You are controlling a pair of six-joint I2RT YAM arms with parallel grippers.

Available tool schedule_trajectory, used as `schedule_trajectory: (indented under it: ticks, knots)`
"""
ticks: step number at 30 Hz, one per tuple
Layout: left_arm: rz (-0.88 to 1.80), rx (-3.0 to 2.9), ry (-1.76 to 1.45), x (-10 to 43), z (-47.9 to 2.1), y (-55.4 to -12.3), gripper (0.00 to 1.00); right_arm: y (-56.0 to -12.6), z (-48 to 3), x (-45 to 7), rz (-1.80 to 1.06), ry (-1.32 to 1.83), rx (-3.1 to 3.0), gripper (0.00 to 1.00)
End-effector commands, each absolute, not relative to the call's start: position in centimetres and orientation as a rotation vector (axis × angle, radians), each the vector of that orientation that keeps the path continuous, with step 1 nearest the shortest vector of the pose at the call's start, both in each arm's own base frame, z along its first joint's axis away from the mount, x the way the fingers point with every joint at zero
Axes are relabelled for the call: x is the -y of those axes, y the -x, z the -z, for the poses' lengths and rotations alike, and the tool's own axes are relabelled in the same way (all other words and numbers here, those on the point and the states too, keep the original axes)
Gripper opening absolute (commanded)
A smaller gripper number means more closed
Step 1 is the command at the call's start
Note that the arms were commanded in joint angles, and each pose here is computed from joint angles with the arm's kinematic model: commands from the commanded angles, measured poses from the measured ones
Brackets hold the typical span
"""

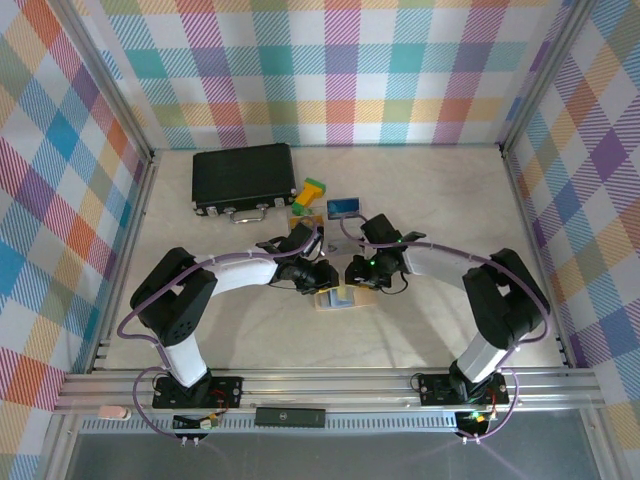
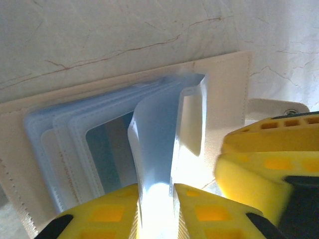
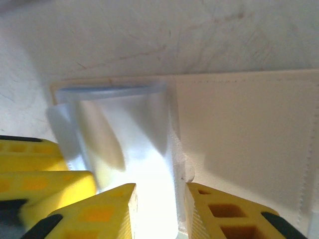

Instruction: Take the credit cards out of the card holder

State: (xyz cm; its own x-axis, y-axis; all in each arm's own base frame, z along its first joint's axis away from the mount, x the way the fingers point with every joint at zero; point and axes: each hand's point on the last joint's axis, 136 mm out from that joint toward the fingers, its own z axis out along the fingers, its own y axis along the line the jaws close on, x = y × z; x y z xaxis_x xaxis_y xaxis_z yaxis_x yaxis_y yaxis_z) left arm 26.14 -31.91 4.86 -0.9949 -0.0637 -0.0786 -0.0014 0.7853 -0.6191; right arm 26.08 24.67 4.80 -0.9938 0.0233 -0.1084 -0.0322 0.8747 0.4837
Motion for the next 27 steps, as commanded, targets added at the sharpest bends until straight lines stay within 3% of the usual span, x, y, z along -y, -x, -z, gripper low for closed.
schedule_trajectory:
  ticks: [1, 10, 18, 27]
  knots:
    - [1.09, -2.844, 0.017, 33.3, -6.0, -26.3, 0.25, -26.2, -5.4, -23.0, -0.655, -0.052, -2.9, 0.32]
    - [1.274, -2.764, -0.069, 36.3, -8.8, -26.0, 0.38, -27.2, -8.1, -19.7, -0.54, -0.182, -2.76, 0.37]
    - [1.275, -2.822, -0.113, 38.9, -7.3, -26.3, 0.48, -27.7, -12.0, -19.1, -0.694, -0.203, -2.602, 0.38]
    - [1.281, -2.783, -0.14, 39.8, -8.5, -27.4, 0.56, -27.4, -12.3, -18.4, -0.741, -0.237, -2.577, 0.39]
